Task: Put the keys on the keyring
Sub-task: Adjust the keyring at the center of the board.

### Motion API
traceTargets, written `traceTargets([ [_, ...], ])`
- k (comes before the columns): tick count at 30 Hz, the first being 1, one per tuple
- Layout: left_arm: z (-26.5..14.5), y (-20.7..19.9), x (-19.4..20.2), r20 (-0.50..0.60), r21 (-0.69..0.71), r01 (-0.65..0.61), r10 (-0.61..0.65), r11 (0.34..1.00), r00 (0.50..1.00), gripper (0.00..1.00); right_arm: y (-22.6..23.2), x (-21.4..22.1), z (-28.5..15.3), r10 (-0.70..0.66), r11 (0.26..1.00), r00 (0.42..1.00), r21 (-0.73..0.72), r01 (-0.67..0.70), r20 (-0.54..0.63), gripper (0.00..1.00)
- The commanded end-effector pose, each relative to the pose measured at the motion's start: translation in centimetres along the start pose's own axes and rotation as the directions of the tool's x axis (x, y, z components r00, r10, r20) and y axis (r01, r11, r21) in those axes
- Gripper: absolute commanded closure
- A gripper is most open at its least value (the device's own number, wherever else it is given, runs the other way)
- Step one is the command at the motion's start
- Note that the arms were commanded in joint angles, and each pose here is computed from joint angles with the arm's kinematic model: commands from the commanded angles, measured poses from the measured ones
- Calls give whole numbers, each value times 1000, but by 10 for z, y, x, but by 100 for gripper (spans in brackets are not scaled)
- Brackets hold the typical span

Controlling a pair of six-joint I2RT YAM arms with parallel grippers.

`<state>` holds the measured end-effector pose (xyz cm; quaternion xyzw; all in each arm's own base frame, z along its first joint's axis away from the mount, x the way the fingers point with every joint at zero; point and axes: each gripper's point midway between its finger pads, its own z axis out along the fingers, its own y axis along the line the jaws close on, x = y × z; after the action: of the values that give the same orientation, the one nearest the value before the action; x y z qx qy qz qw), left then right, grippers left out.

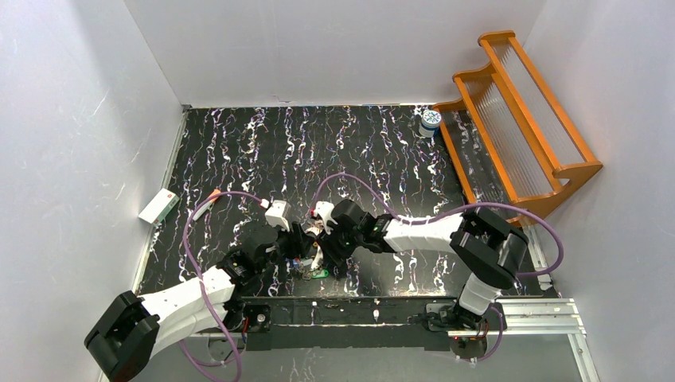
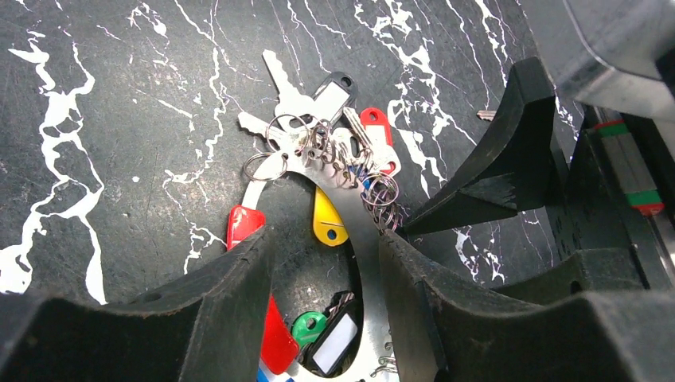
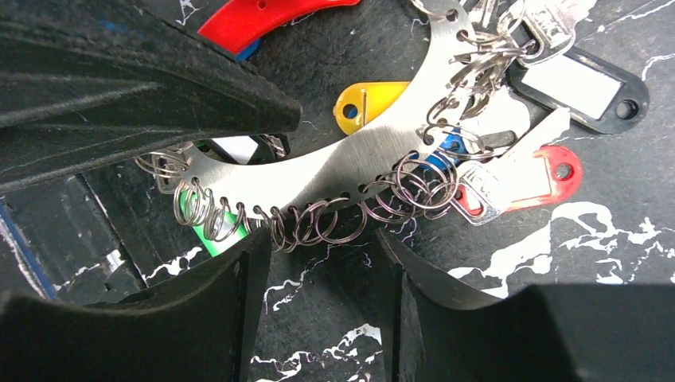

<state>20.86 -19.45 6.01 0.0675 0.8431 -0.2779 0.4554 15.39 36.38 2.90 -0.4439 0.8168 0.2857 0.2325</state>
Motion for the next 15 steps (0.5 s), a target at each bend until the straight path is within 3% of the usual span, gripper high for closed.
traceTargets([
  [1, -1, 5, -2, 17, -23, 5, -5, 1000, 1000, 51, -30, 41, -5, 15, 987, 995, 164, 2, -103, 43],
  [5, -1, 5, -1, 14, -23, 6, -5, 1000, 1000, 50, -32, 37, -16, 21, 982, 998, 186, -11, -52, 45],
  [8, 0, 5, -1, 12, -22, 5, -5, 1000, 1000, 50, -24, 31, -23, 16, 989, 1000, 149, -17, 3, 39],
  [15, 1, 4, -1, 9, -18, 4, -3, 1000, 1000, 50, -22, 37, -31, -12, 991, 1000, 137, 11, 8, 35],
])
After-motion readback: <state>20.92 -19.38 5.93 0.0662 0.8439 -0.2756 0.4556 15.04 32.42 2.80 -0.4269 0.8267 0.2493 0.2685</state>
